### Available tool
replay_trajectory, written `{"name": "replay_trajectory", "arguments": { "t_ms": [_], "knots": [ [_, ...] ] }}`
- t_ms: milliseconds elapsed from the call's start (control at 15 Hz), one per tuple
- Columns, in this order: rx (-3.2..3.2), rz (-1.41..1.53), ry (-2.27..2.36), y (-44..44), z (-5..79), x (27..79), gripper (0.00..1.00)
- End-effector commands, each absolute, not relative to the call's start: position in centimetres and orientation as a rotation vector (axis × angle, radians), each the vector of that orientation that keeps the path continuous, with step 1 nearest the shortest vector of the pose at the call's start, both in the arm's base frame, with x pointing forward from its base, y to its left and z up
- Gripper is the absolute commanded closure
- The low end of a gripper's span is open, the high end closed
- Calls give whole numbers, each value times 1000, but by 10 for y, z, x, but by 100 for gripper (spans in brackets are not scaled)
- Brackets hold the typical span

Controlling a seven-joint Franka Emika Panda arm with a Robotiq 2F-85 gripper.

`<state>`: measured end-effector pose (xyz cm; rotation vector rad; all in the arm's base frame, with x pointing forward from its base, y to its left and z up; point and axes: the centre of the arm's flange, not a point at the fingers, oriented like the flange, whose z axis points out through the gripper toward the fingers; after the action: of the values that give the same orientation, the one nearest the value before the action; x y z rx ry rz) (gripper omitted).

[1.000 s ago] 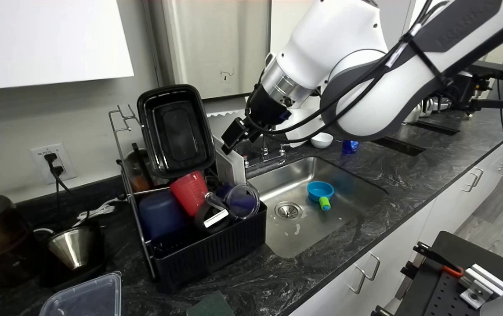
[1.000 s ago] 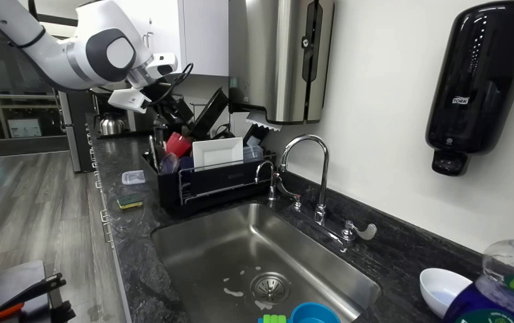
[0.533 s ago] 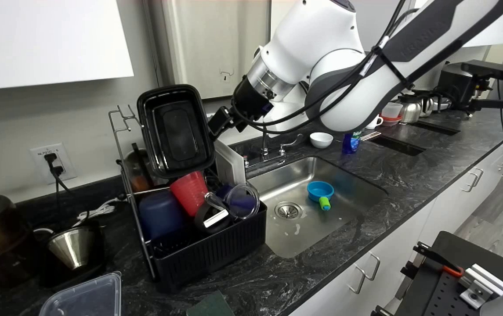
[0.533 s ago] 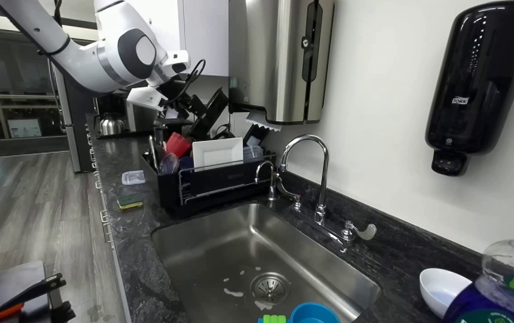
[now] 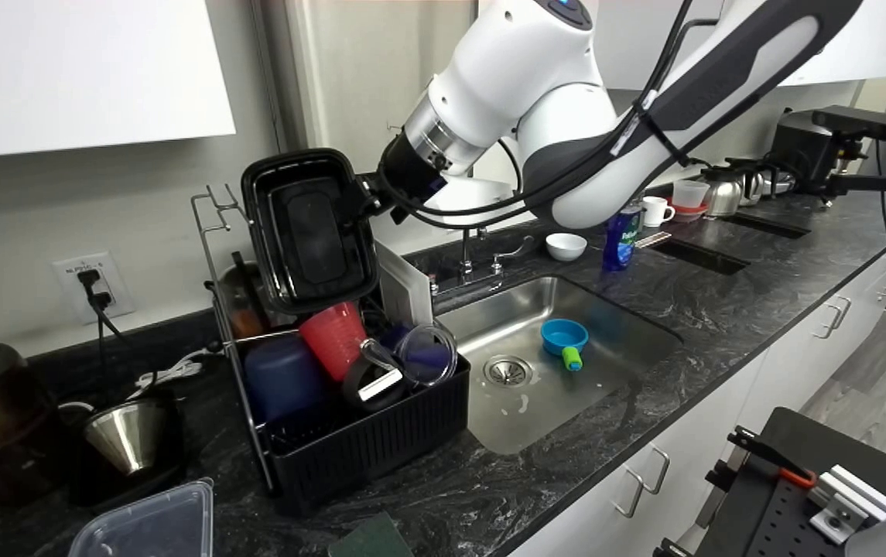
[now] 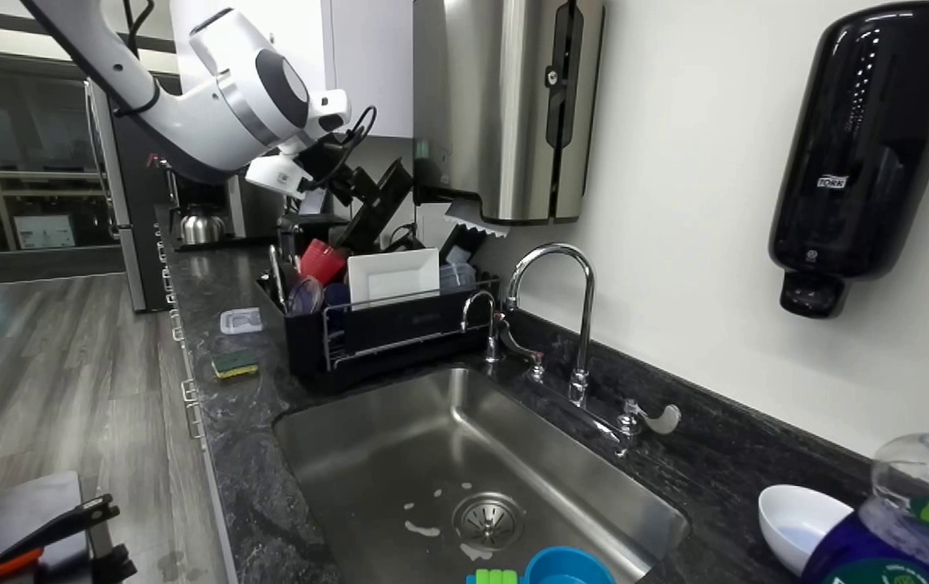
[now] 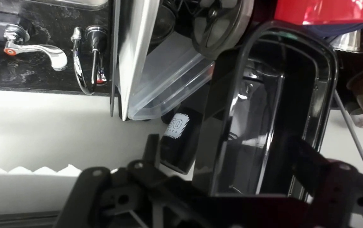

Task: Remove the black lunchbox from the dish rack and place it in the sink

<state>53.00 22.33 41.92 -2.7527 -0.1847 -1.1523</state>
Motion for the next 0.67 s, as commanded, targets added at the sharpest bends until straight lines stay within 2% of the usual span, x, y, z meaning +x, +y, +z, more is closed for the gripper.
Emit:
{"name": "replay_trajectory", "arguments": {
  "t_ms": [0, 67, 600],
  "knots": [
    [-2746, -1183, -157, 246, 390, 543, 25],
    [-2743, -1186, -157, 248, 388, 545, 26],
    [-2754, -1270, -165, 263, 383, 547, 82]
  ]
}}
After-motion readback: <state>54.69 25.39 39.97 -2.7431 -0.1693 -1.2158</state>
